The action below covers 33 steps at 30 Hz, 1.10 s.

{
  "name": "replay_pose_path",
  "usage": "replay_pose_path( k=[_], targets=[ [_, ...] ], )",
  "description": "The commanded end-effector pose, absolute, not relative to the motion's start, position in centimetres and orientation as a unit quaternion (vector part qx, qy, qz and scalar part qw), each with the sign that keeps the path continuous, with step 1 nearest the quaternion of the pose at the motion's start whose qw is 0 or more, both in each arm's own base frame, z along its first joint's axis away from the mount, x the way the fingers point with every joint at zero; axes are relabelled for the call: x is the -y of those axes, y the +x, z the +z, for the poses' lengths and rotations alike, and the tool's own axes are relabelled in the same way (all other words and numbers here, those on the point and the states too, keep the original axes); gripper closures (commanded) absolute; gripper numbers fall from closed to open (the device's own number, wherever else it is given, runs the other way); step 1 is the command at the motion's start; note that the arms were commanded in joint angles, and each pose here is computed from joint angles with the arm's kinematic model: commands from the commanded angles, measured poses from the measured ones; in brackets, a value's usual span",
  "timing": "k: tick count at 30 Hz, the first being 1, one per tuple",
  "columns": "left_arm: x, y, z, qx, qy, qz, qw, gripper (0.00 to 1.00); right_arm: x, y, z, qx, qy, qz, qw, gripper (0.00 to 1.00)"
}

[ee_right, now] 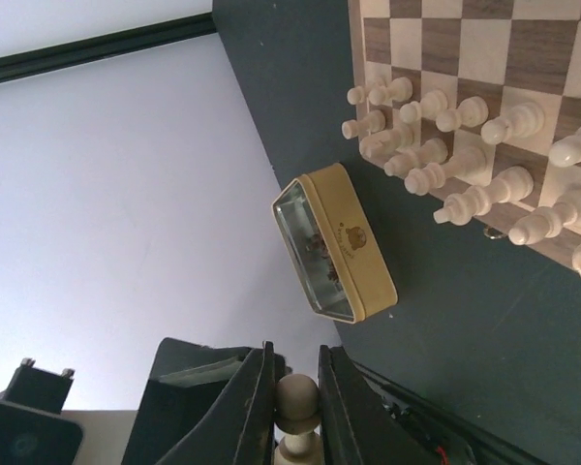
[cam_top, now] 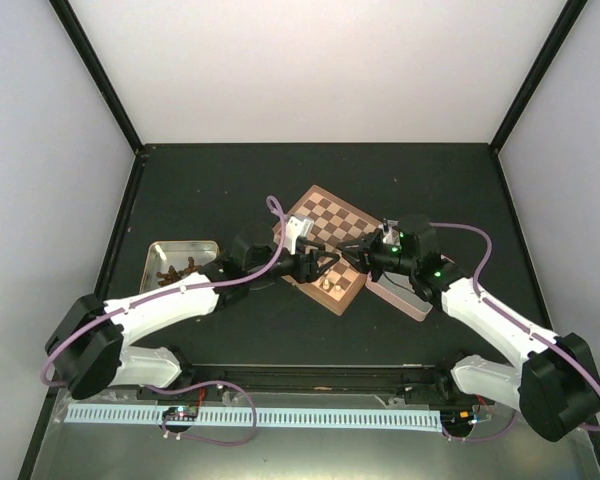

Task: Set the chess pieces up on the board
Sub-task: Place the chess piece on the chessboard.

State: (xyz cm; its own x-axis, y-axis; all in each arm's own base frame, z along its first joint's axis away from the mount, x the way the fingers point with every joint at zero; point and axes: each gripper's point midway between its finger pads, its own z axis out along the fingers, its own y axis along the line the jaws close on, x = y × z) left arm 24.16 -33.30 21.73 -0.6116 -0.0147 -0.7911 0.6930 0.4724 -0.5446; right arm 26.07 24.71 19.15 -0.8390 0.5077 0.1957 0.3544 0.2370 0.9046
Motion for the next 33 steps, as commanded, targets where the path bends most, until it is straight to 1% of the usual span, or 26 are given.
replay_pose_path(
  k=[1, 9, 21, 23, 27, 29, 33],
  targets=[
    [34.8, 23.7, 22.9, -0.744, 0.24, -0.496, 0.377, 0.41, -25.5, 25.8, 22.1, -0.766, 0.256, 0.587, 0.066, 0.87],
    [35.8, 24.0, 22.5, -0.745, 0.246, -0.503, 0.363, 0.56, -25.7, 25.4, 22.8, -0.765, 0.243, 0.593, 0.063, 0.86],
    [36.1, 24.1, 24.0, -0.726, 0.267, -0.505, 0.383, 0.55, -25.7, 25.1, 22.0, -0.786, 0.221, 0.573, 0.076, 0.86],
    [36.2, 24.1, 24.0, -0.726, 0.268, -0.504, 0.383, 0.61, -25.8, 25.1, 22.3, -0.784, 0.216, 0.577, 0.077, 0.86],
    [36.2, 24.3, 23.7, -0.73, 0.269, -0.499, 0.382, 0.8, -25.8, 25.0, 22.7, -0.784, 0.21, 0.579, 0.081, 0.85],
    [36.1, 24.3, 23.6, -0.73, 0.271, -0.495, 0.385, 0.86, -25.8, 25.0, 23.0, -0.786, 0.201, 0.578, 0.087, 0.81],
    [35.8, 24.3, 23.7, -0.729, 0.288, -0.479, 0.396, 0.92, -25.8, 25.1, 23.5, -0.805, 0.143, 0.562, 0.126, 0.64]
  ],
)
